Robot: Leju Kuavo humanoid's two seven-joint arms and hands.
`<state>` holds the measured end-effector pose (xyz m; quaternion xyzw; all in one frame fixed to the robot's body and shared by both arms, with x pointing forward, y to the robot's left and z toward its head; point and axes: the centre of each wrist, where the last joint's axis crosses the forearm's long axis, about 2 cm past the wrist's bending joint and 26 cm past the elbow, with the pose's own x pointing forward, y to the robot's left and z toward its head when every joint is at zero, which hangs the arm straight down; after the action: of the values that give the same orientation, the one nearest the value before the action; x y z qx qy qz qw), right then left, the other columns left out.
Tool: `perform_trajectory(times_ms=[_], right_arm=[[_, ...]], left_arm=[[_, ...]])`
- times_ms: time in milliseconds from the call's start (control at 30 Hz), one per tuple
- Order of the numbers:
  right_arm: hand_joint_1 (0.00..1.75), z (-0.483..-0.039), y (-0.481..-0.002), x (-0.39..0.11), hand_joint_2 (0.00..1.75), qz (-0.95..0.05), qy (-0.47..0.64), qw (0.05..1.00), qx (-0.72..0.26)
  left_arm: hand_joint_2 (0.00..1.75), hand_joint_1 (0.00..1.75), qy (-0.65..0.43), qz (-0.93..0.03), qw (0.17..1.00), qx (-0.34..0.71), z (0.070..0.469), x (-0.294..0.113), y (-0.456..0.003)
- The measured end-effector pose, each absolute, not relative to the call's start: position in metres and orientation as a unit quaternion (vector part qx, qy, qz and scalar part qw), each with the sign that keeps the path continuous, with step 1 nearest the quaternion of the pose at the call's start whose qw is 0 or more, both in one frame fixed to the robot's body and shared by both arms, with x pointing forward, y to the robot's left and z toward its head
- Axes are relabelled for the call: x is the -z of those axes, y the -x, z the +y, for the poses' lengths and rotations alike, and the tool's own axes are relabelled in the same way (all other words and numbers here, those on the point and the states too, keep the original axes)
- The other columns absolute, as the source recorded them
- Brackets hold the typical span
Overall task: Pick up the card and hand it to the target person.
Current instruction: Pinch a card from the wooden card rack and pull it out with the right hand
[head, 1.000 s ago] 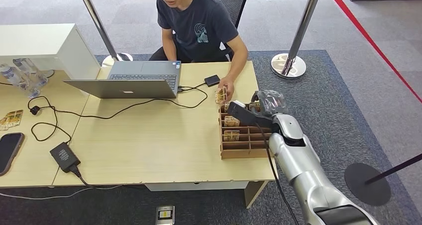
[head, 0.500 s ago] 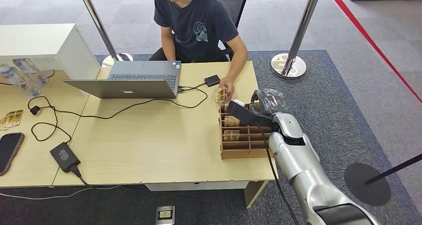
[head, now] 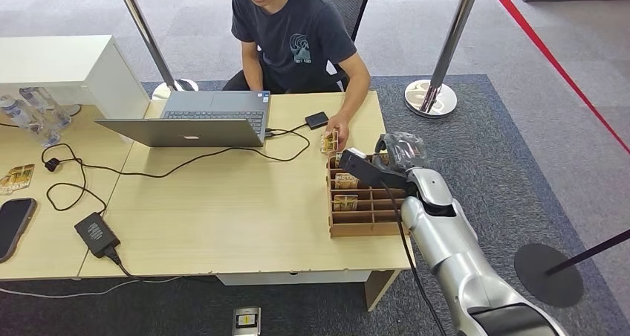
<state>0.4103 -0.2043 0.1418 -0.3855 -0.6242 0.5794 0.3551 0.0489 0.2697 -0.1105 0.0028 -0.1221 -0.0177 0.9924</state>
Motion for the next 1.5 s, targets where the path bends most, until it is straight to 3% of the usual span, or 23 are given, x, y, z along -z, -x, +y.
perform_trajectory(times_ms=[367,667,733,900,1500], right_arm=[[1.26,-0.2057,-0.4105,-0.1416,1.75,-0.624,0.387,0.355,-0.579],[1.31,-0.2084,-0.4109,-0.1414,1.75,-0.622,0.389,0.356,-0.579],[1.37,-0.2088,-0.4109,-0.1414,1.75,-0.622,0.389,0.356,-0.579],[1.73,-0.2102,-0.4111,-0.1411,1.75,-0.622,0.387,0.355,-0.581],[1.75,-0.2125,-0.4133,-0.1432,1.75,-0.623,0.385,0.352,-0.583]], left_arm=[[0.00,0.00,-0.003,-0.122,0.992,0.018,0.2696,0.1104,-0.0489],[0.00,0.00,-0.003,-0.122,0.992,0.018,0.2695,0.1104,-0.0489],[0.00,0.00,-0.003,-0.122,0.992,0.018,0.2695,0.1104,-0.0489],[0.00,0.00,-0.004,-0.122,0.992,0.018,0.2694,0.1104,-0.0489],[0.00,0.00,-0.004,-0.122,0.992,0.019,0.2693,0.1104,-0.0490]])
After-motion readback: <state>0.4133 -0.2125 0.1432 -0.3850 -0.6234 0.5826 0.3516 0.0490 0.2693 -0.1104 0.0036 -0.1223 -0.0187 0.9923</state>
